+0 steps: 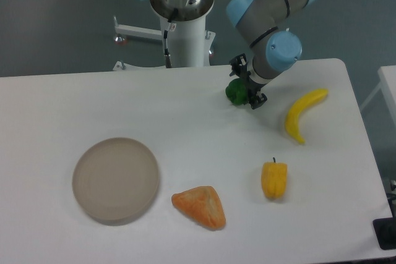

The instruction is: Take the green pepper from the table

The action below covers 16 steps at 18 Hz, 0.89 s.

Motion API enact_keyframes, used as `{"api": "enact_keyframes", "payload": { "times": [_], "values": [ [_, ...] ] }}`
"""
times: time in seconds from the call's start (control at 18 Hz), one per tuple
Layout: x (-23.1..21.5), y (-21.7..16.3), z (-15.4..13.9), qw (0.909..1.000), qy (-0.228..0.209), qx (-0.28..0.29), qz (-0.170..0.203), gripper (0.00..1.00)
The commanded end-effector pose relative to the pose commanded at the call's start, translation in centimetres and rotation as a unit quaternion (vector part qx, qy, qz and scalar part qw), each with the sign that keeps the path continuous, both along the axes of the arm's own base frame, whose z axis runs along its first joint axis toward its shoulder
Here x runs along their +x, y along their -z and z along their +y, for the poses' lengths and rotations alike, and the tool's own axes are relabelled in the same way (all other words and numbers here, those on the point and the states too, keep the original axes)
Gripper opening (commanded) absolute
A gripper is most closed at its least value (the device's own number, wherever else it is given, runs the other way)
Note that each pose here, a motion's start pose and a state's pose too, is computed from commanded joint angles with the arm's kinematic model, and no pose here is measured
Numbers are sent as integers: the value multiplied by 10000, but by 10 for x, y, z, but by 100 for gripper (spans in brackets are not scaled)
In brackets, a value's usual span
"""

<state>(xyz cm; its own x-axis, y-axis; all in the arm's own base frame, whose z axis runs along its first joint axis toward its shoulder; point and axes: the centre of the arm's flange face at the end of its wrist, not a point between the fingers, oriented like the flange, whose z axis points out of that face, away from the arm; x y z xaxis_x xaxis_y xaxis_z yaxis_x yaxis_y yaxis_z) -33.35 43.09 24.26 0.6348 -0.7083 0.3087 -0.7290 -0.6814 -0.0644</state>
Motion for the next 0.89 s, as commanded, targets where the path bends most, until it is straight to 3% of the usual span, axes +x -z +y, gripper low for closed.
{"api": "enact_keyframes", "payload": {
  "times": [0.22,0.5,0.56,0.89],
  "values": [
    [-9,-12,2,9999,-78,-12,106,41],
    [-37,-59,16,9987,-172,218,420,40],
    [-46,-78,26,9978,-290,264,537,40],
    [-49,-97,107,9880,-1142,341,978,39]
  ]
}}
